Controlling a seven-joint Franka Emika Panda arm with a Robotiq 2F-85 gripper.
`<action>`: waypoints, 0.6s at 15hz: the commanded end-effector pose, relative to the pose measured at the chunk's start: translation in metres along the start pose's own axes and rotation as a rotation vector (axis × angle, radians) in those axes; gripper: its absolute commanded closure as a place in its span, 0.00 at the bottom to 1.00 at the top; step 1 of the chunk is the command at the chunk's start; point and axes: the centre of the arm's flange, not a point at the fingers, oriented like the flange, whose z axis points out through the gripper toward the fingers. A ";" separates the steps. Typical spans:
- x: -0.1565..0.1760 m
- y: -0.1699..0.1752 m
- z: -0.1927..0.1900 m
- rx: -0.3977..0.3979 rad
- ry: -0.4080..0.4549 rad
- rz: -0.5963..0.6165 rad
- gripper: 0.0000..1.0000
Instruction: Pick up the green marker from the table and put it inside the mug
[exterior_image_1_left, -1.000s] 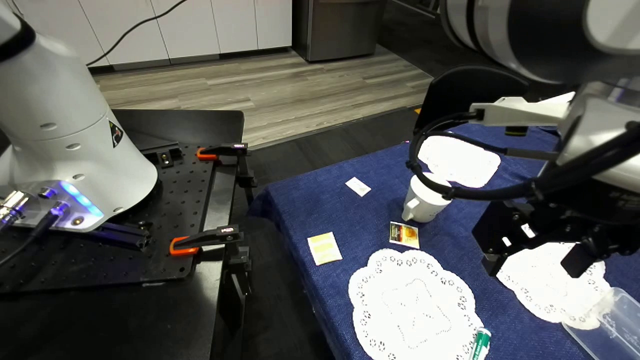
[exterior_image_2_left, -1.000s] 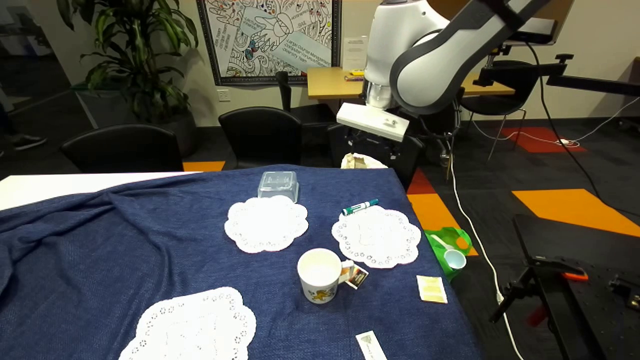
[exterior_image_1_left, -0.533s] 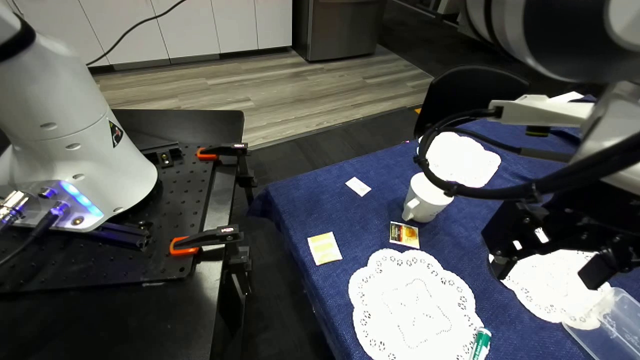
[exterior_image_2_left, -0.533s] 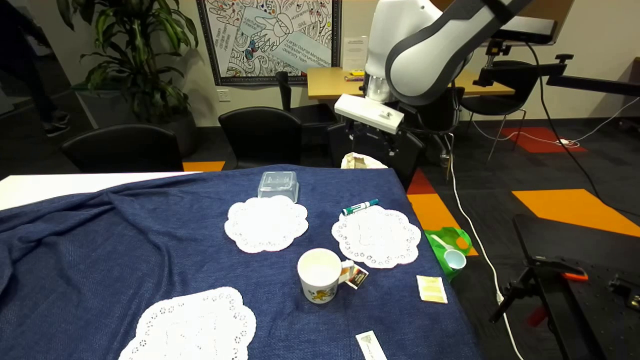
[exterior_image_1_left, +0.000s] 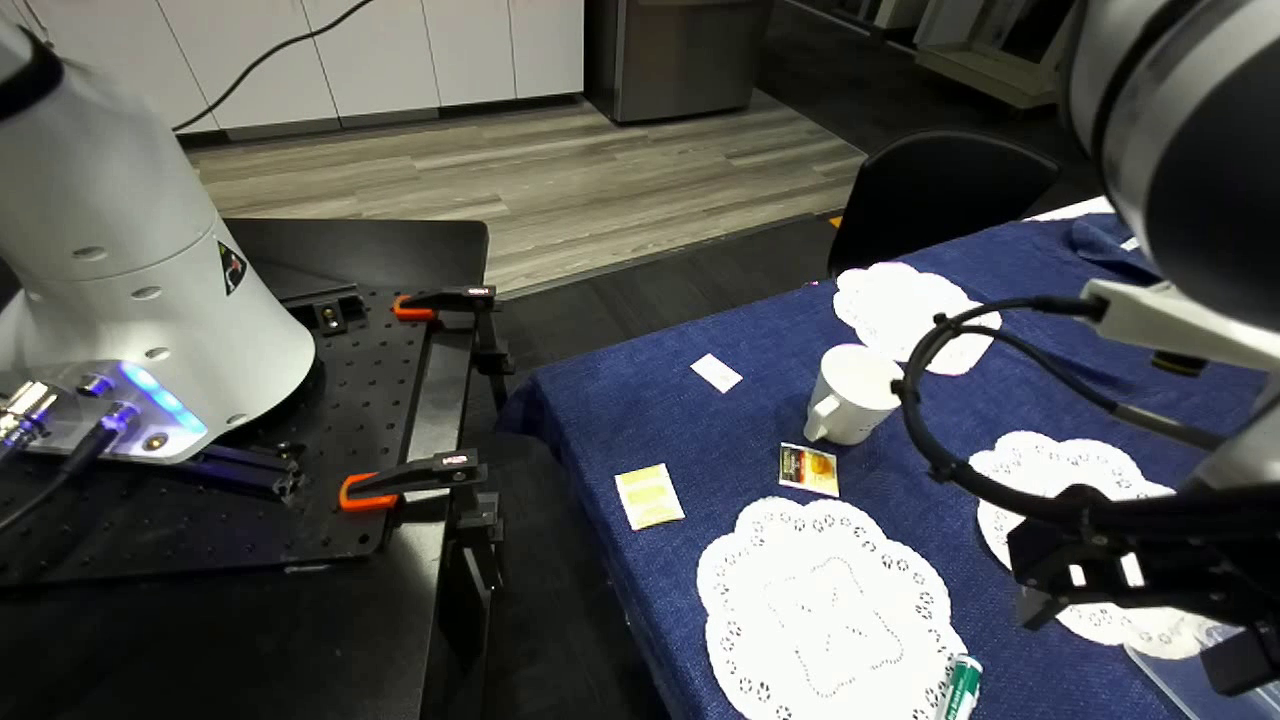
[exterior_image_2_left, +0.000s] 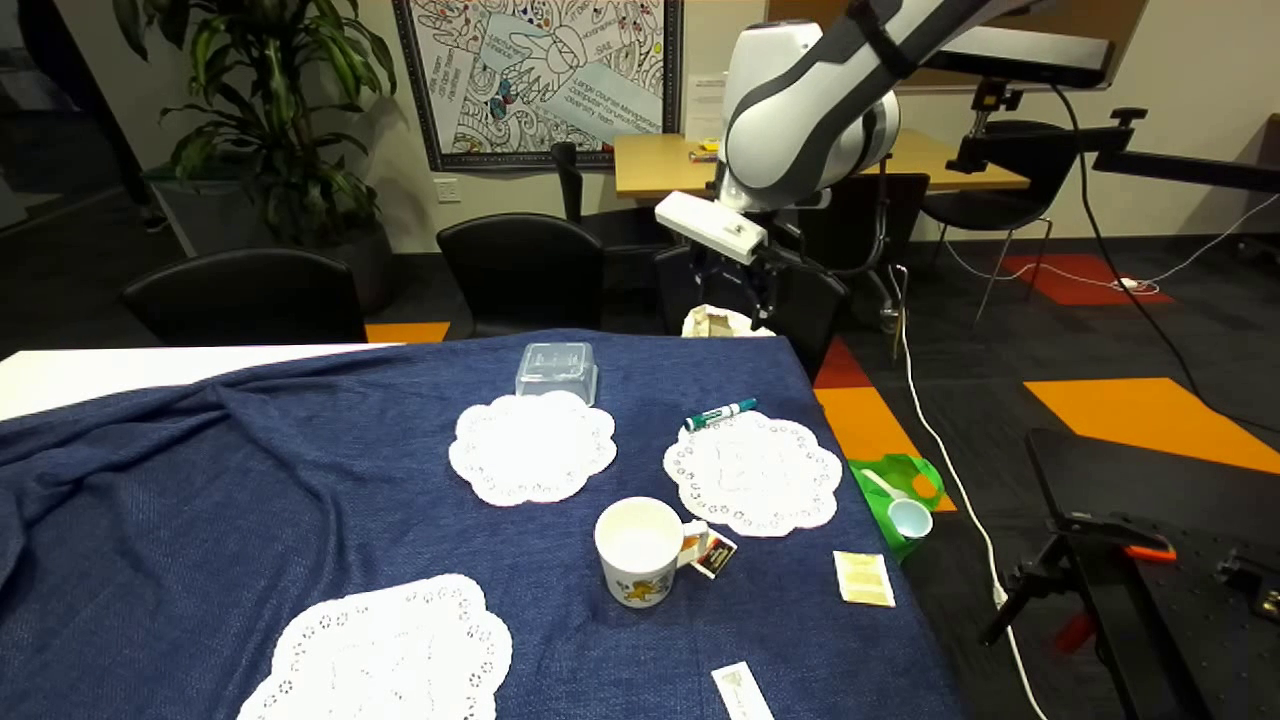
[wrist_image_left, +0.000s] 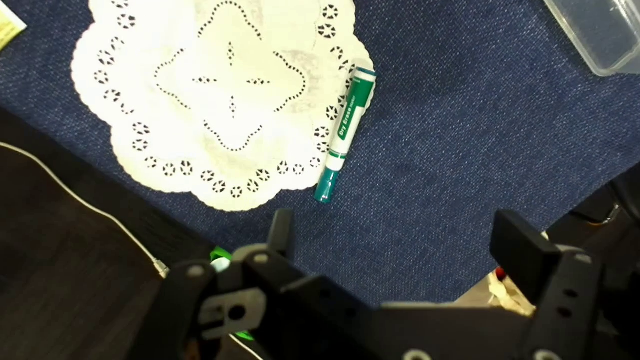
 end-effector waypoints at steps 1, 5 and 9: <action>-0.002 -0.023 0.039 0.033 0.015 0.042 0.00; -0.005 -0.020 0.084 0.031 0.040 0.022 0.00; -0.002 -0.014 0.122 -0.020 0.039 0.033 0.00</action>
